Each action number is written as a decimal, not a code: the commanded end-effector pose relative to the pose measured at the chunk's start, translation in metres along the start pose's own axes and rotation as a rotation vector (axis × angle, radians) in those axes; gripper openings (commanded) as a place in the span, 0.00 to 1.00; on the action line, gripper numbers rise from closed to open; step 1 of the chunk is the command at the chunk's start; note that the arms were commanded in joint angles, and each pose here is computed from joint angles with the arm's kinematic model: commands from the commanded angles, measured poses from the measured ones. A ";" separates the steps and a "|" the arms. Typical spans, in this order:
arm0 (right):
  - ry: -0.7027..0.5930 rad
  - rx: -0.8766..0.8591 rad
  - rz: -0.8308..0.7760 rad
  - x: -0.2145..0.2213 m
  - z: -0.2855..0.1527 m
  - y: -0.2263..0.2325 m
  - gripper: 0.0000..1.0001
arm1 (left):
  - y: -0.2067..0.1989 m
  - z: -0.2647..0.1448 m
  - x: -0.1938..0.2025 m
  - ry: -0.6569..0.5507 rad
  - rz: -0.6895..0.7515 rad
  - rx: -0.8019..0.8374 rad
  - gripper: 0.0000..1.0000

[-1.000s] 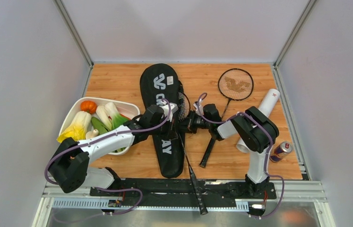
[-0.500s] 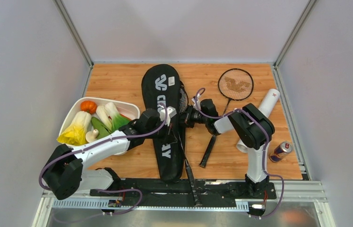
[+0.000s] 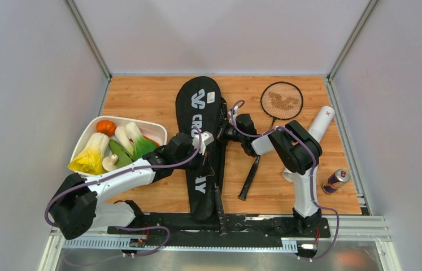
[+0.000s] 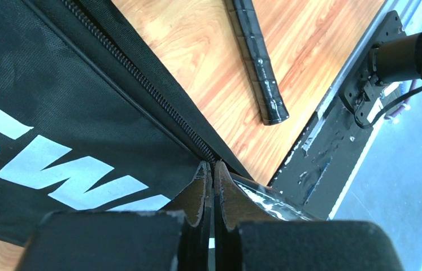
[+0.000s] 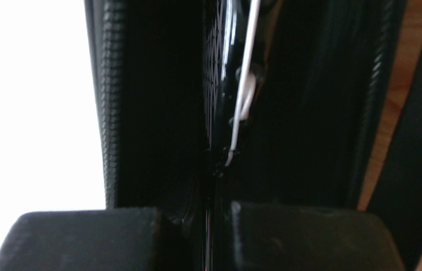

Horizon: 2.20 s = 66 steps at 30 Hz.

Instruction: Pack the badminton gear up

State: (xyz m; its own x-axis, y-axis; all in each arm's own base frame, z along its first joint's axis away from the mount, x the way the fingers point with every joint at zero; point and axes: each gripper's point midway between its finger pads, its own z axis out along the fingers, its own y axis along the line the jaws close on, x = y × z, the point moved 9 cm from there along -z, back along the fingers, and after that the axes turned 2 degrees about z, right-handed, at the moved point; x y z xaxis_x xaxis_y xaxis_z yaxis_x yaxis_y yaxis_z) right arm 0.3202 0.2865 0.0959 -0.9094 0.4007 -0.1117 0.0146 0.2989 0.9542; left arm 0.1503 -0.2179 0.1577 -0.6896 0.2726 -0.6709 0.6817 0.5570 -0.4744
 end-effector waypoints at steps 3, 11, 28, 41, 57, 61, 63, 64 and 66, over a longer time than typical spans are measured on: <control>-0.192 -0.053 -0.054 -0.032 0.009 0.022 0.00 | -0.018 -0.002 -0.008 -0.051 0.041 0.102 0.00; -0.329 0.002 -0.044 -0.055 0.020 0.020 0.00 | -0.028 -0.010 -0.006 -0.115 -0.051 0.135 0.00; -0.414 0.096 -0.029 -0.074 0.048 0.015 0.00 | -0.028 -0.014 0.002 -0.207 -0.187 0.122 0.00; -0.236 0.264 -0.160 -0.039 0.006 0.028 0.48 | 0.000 0.009 0.011 -0.129 -0.202 -0.101 0.00; -0.279 0.516 -0.191 -0.010 -0.106 0.029 0.54 | 0.012 0.021 -0.006 -0.126 -0.147 -0.235 0.00; -0.367 0.593 -0.175 0.000 -0.135 0.025 0.58 | 0.012 0.024 -0.006 -0.123 -0.145 -0.228 0.00; -0.434 0.643 -0.176 -0.002 -0.148 0.021 0.59 | 0.012 0.025 -0.007 -0.125 -0.146 -0.225 0.00; -0.464 0.667 -0.176 -0.002 -0.154 0.018 0.59 | 0.012 0.025 -0.007 -0.126 -0.148 -0.224 0.00; -0.512 0.719 -0.170 -0.003 -0.162 0.011 0.59 | 0.012 0.026 -0.007 -0.127 -0.149 -0.221 0.00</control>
State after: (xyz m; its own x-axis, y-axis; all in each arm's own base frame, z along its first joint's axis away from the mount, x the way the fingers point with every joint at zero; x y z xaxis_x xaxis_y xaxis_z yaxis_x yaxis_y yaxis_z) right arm 0.2611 0.1731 0.1599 -0.7123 0.5407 -0.4475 0.1843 0.7593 0.6240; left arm 0.1601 -0.2231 0.1276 -0.7750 0.1050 -0.6232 0.4591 0.7712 -0.4410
